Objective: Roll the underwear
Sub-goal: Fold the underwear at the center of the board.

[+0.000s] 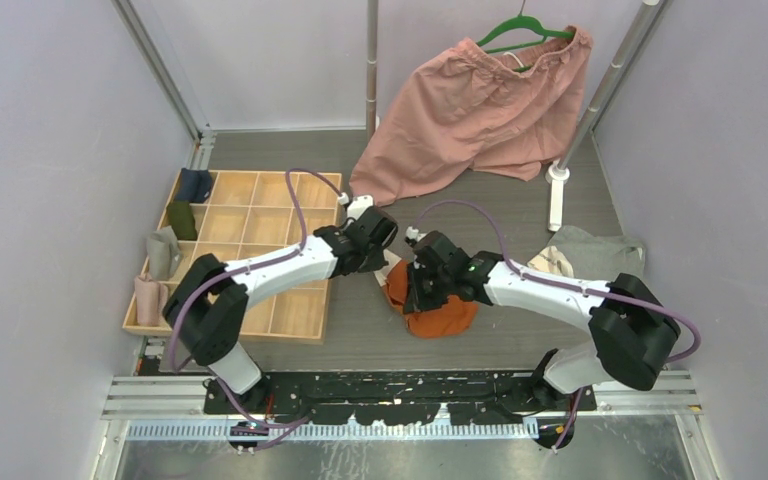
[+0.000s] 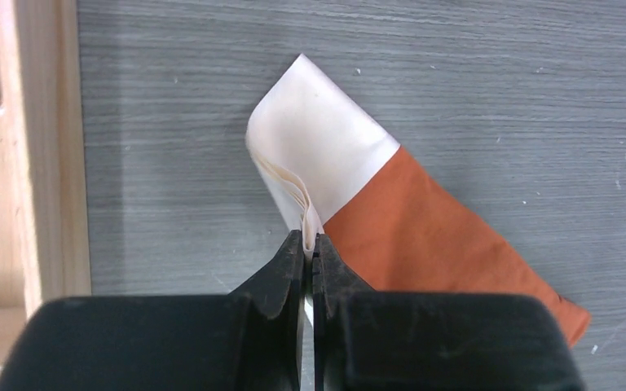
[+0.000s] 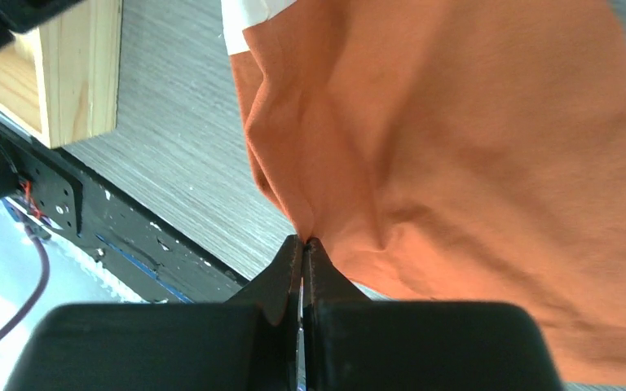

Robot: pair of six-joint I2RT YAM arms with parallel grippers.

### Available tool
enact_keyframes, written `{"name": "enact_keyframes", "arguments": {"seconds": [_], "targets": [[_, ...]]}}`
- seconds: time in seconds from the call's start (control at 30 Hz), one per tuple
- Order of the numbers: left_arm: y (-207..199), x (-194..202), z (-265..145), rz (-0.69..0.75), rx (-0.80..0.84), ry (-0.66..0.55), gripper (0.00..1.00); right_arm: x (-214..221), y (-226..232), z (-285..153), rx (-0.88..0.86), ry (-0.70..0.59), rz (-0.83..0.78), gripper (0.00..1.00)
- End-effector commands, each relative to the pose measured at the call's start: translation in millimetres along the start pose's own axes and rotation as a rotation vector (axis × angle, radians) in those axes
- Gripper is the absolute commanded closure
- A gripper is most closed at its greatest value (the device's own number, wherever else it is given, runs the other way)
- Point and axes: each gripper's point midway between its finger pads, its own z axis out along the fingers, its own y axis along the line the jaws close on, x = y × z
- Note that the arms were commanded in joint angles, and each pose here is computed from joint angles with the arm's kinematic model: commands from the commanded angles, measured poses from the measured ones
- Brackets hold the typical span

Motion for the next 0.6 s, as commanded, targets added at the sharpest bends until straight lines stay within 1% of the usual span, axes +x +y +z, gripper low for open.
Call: {"name": "enact_keyframes", "arguments": {"seconds": [0.0, 0.3, 0.57], "targets": [[-8, -8, 7, 0.078, -0.005, 0.03, 0.99, -16, -1, -12, -0.072, -0.03, 0.052, 0.99], [-7, -24, 33, 0.074, -0.042, 0.041, 0.99, -39, -38, -12, -0.031, -0.012, 0.079, 0.99], [2, -19, 53, 0.067, -0.073, 0.065, 0.99, -46, -59, -4, 0.023, 0.007, 0.062, 0.99]]}}
